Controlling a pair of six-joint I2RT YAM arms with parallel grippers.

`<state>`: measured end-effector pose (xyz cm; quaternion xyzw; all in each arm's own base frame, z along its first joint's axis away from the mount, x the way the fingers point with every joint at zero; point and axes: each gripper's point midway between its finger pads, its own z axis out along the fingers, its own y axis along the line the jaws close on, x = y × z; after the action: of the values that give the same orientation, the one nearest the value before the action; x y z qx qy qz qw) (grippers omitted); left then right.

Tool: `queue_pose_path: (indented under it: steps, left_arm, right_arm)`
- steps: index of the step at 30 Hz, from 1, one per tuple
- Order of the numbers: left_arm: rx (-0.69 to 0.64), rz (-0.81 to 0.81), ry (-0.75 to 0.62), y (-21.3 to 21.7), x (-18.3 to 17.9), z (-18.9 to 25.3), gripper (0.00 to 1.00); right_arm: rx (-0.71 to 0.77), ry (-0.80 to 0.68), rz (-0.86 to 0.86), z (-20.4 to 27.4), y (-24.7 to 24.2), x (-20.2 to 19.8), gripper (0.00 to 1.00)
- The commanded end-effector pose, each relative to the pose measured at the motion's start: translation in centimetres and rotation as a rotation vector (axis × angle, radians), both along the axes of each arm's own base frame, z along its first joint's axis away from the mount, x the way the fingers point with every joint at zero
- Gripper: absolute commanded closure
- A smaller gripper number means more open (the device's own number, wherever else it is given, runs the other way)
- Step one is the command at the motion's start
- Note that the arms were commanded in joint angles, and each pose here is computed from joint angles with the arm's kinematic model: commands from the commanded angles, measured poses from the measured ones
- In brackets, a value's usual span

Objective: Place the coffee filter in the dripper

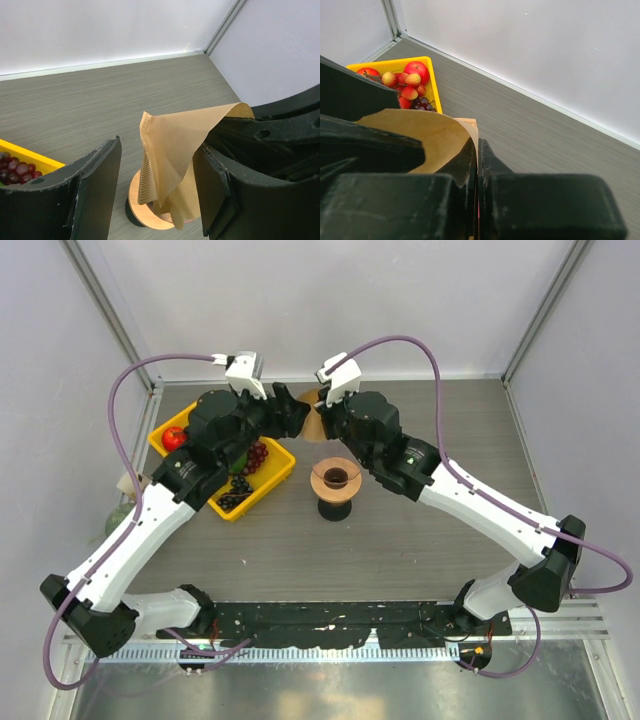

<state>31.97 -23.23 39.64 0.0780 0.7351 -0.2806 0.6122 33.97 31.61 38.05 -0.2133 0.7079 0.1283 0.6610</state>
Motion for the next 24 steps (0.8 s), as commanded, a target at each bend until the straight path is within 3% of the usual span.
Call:
queue_pose_path:
  steps: [1, 7, 11, 15, 24]
  left_arm:
    - [-0.052, -0.007, 0.001, -1.0, 0.8, 1.4, 0.34]
    - [-0.048, 0.001, 0.023, -1.6, 1.7, 0.4, 0.35]
    - [-0.047, -0.021, 0.022, -2.1, 1.8, 0.2, 0.43]
    - [-0.062, -0.077, 0.004, -3.0, 1.3, 0.5, 0.64]
    - [-0.071, -0.14, -0.004, -3.8, 0.4, 1.0, 1.0]
  right_arm:
    - [0.104, -0.039, -0.024, 3.3, 0.1, 0.2, 0.95]
    - [0.12, -0.029, 0.002, 3.2, 0.5, -0.4, 0.95]
    - [0.129, -0.024, 0.013, 3.2, 0.6, -0.6, 0.95]
    - [0.129, -0.012, 0.022, 2.9, 0.8, -0.7, 0.95]
    - [0.145, 0.02, 0.043, 2.5, 1.2, -1.1, 0.95]
